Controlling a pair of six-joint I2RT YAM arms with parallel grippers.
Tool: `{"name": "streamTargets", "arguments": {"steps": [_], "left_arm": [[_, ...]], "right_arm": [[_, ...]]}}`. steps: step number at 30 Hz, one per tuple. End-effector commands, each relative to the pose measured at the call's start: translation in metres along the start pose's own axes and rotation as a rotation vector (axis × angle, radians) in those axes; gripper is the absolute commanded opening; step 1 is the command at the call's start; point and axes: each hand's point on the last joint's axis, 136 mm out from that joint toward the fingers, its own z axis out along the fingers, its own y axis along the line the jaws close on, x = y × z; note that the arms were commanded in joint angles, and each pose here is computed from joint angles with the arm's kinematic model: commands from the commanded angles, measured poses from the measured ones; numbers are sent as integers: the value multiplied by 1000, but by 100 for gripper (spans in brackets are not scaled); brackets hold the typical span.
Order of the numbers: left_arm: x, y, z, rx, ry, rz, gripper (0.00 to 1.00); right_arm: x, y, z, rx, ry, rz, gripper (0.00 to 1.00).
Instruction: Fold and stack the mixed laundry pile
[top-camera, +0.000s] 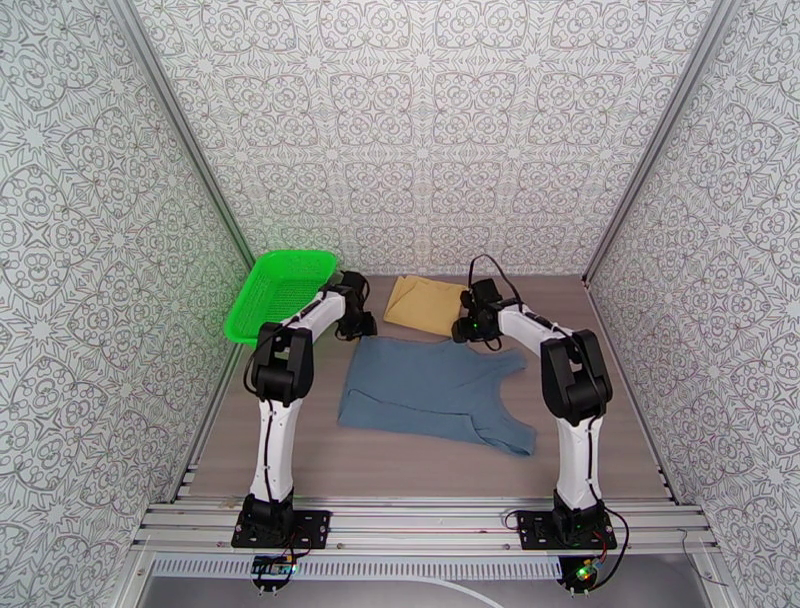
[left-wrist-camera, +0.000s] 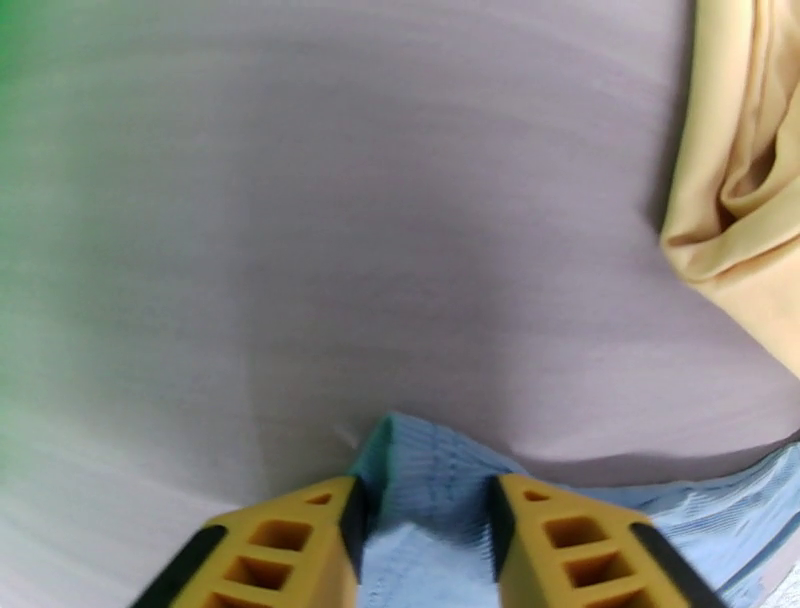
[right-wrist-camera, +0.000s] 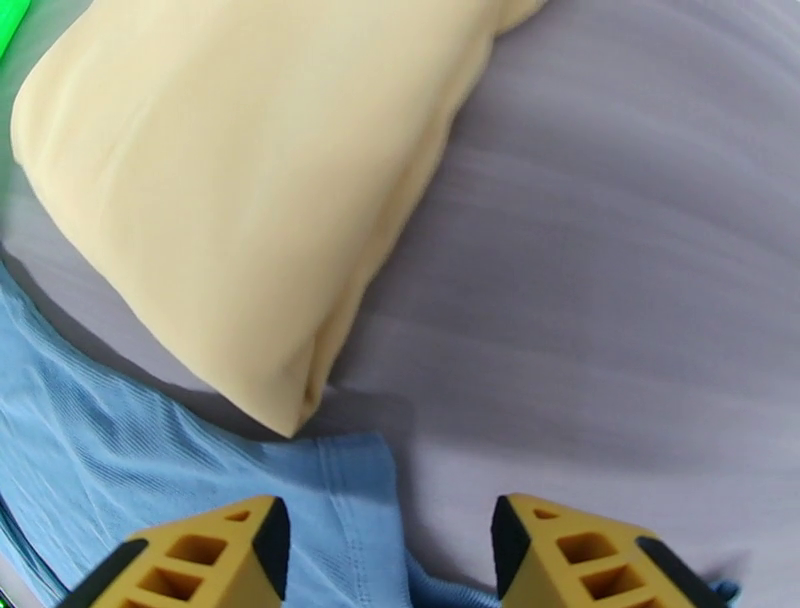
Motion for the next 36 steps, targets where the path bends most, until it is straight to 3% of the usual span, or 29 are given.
{"name": "streamTargets", "arguments": {"steps": [1,10,13,17,20,27,36], "left_arm": [[4,-4,21,-3,7,44,34],[12,-12,22,3,11,70,13],[13,-12,21,0,8,72,0],[14,-9,16,-7,-7,69,0],[10,-7,5,-6,-43,63,0],[-1,-13,-40,47,-187,68,0],[6,-14,-63,107,-298,72,0]], "right_arm": [[10,3,9,-48,59,-48,56],[16,6,27,-77,108,-50,43],[11,4,32,-62,109,-36,28],[3,1,28,-42,86,-18,9],[-2,0,18,-26,56,-15,3],[-7,4,-16,-24,-27,-17,0],[2,18,-36,-106,-73,-29,0]]}}
